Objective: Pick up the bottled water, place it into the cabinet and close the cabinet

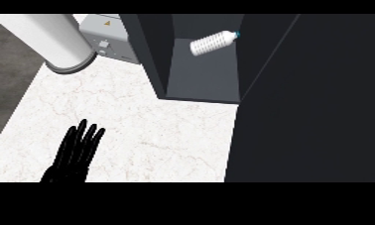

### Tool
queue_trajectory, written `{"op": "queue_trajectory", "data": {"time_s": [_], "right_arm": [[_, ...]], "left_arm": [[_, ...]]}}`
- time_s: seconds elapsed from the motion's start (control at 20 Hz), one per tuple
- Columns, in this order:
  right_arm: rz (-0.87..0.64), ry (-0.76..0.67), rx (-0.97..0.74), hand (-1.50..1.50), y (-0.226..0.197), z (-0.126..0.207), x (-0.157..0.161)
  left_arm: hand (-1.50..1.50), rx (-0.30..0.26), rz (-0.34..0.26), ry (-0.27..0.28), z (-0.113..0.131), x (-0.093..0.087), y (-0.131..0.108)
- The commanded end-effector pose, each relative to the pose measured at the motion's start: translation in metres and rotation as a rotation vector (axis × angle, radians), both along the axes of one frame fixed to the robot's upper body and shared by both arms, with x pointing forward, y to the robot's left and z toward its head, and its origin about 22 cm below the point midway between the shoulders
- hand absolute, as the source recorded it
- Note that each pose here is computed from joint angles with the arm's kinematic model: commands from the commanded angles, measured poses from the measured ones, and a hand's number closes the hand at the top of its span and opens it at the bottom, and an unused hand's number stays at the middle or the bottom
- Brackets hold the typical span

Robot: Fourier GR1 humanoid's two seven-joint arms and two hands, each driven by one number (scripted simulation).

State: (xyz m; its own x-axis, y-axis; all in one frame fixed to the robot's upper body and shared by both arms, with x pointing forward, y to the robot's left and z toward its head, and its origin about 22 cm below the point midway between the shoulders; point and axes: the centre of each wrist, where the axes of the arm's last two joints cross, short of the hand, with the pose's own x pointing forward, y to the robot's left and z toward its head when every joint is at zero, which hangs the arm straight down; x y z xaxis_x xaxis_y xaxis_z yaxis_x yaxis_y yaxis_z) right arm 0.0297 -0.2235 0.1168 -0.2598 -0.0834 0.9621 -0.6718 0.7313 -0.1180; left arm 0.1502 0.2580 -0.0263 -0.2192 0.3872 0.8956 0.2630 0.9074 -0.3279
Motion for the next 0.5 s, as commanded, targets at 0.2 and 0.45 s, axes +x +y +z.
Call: {"op": "queue_trajectory", "data": {"time_s": [0.2, 0.45], "right_arm": [[0.096, -0.054, -0.025, 1.5, 0.023, 0.054, 0.002], [0.19, -0.028, -0.062, 1.5, 0.037, 0.035, 0.017]], "left_arm": [[-1.5, 0.014, -0.018, -0.01, 0.01, -0.037, 0.055], [-1.5, 0.026, -0.056, -0.04, 0.029, -0.028, 0.074]]}}
